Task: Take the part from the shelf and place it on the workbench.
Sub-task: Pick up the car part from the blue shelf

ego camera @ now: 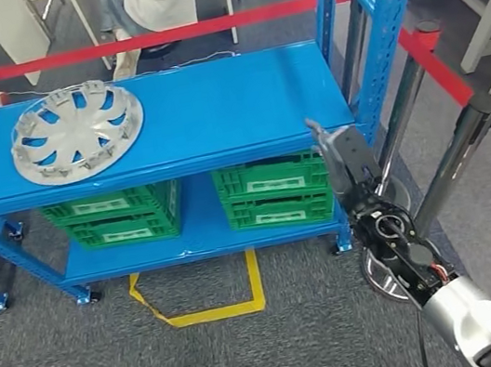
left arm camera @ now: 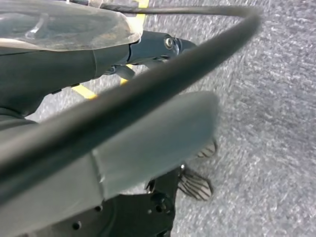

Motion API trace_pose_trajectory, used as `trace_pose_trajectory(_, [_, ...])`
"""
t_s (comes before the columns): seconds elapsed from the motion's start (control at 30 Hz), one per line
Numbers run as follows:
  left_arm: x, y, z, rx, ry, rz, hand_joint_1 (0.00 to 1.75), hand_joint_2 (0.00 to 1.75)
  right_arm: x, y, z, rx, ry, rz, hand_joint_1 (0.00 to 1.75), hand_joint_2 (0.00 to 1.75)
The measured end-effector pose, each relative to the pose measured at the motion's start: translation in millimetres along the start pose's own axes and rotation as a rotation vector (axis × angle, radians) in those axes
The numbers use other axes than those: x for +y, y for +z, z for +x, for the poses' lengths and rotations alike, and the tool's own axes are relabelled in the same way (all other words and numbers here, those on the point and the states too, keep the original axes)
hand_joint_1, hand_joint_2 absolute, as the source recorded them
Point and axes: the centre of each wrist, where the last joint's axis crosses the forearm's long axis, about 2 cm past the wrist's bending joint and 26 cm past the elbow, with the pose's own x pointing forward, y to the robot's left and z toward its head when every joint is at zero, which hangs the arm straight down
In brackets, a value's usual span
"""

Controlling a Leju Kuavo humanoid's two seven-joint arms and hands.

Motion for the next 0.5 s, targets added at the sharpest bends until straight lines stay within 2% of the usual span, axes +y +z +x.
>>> trace_pose_trajectory(0.5, [1.2,0.1,-2.5,-0.002,0.009,0.001,0.0,0.0,10.3,-8.1,6.0,-0.012,-0.01,0.038,0.0,0.0])
